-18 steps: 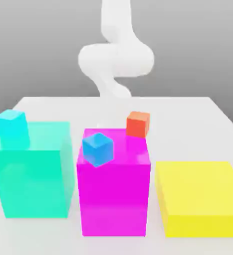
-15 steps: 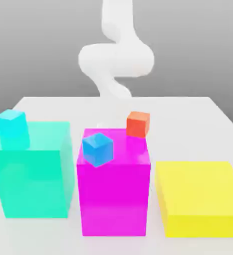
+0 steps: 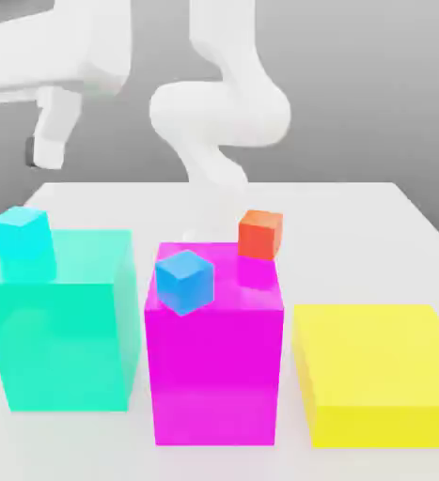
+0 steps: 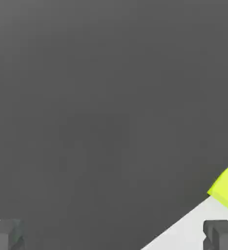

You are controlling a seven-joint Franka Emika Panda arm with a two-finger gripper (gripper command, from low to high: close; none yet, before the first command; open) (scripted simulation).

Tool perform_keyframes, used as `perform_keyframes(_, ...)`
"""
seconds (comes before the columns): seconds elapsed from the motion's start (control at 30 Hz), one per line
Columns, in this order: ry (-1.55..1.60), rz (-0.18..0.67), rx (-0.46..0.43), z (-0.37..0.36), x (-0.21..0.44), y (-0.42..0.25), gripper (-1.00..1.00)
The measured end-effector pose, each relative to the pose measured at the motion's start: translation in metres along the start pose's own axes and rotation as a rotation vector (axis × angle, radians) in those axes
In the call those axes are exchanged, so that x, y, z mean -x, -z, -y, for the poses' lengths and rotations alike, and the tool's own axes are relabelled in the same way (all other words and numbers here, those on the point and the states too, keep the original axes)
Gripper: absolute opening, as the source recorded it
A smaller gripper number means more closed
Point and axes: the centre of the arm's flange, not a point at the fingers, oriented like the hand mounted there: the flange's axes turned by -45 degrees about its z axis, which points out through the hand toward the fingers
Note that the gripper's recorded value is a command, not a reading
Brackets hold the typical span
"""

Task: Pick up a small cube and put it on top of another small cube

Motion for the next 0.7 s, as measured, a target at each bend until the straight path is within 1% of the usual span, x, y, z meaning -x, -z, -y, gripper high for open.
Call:
perform_keyframes(0.27, -0.269, 0.131, 0.111, -0.062, -0.024, -0.135, 0.0)
perform_keyframes(0.53, -0.546, 0.254, 0.232, -0.148, -0.014, -0.268, 0.0)
perform_keyframes(0.67, -0.58, 0.268, 0.248, -0.167, 0.006, -0.333, 0.0)
perform_keyframes(0.7, -0.581, 0.269, 0.248, -0.169, 0.009, -0.342, -1.0)
